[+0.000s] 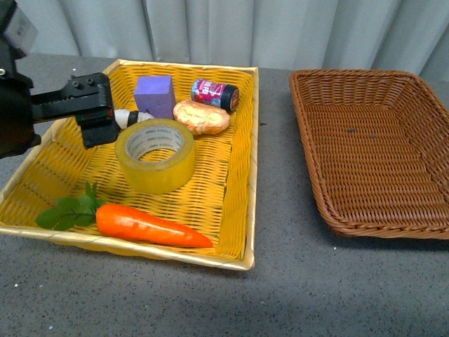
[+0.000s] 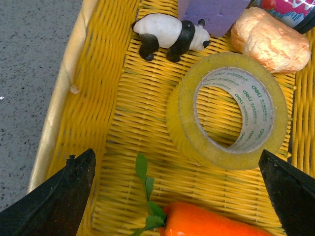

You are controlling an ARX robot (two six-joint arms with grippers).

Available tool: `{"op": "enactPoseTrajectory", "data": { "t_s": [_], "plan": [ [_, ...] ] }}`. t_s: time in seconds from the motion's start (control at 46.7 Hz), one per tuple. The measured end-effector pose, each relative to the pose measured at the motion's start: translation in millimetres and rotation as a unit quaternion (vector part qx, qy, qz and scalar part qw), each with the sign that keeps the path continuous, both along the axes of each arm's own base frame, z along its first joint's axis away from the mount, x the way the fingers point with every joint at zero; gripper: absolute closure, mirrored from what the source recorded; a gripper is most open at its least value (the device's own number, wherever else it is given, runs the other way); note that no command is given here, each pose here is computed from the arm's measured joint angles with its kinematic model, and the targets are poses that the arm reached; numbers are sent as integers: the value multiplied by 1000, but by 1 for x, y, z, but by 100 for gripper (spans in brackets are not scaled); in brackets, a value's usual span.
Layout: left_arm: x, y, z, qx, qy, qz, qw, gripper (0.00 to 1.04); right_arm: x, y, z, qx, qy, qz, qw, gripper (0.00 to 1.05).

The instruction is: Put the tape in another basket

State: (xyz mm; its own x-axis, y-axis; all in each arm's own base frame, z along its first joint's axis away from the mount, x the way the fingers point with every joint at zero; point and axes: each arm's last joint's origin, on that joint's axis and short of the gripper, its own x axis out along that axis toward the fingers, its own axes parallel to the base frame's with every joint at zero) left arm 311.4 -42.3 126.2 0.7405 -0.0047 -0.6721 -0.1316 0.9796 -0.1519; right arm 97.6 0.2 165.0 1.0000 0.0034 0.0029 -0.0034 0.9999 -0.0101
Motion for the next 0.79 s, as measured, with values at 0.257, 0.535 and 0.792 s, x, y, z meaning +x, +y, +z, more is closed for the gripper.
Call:
{"op": "enactPoseTrajectory", "data": {
  "t_s": [0.257, 0.535, 0.792],
  "plan": [
    [34, -6, -16, -1, 16, 5, 1000, 7, 0, 0, 0, 0, 0, 0, 1000, 9],
    [55, -9, -39, -6, 55, 9, 998, 7, 0, 0, 0, 0, 0, 0, 1000, 9],
    [67, -17, -48, -6, 63, 7, 998, 7, 0, 0, 0, 0, 0, 0, 1000, 9]
  ]
}}
